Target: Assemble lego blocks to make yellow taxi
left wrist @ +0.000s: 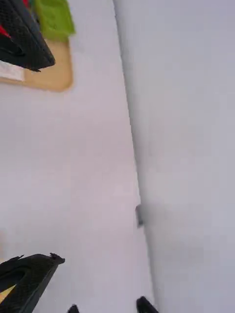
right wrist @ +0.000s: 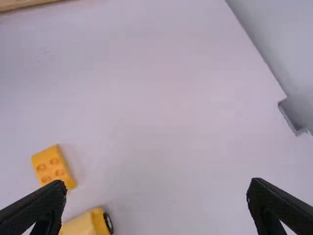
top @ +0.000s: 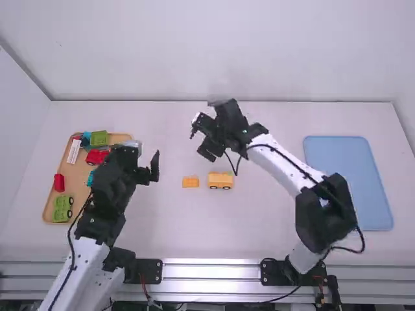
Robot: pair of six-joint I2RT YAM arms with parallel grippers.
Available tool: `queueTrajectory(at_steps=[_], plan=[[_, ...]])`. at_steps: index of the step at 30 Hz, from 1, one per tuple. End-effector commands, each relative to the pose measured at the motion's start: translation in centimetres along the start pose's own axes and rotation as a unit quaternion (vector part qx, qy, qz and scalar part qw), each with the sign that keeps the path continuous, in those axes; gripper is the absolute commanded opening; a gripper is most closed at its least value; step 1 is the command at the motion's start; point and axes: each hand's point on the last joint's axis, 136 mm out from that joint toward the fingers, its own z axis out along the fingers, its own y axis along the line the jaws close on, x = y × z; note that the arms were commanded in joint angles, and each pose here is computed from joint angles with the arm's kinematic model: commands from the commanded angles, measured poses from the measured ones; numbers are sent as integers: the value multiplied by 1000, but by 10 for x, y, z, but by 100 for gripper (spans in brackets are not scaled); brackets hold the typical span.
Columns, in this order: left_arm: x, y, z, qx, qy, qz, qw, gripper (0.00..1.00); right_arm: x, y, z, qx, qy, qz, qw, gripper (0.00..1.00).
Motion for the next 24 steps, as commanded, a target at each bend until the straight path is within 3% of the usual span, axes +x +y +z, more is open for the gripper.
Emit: queueTrajectory(at_steps=[1, 6, 11, 16, 24], plan=[[-7, -45, 8, 137, 3, 93, 986, 99, 14, 4, -37, 7, -42, -1, 999, 99], [14, -89, 27, 307, 26, 190, 932, 99, 45, 12, -66, -2, -124, 11, 992, 99], [56, -129, 26, 467, -30, 308, 828, 99, 71, 20, -81, -38, -191, -4, 981, 98], [96, -131, 53, 497, 4, 272, 824, 99, 92, 30, -82, -95, -243, -27, 965, 99], [141, -117, 68, 558, -29, 190, 807, 99, 107, 23, -67, -130, -287, -8, 949, 98]])
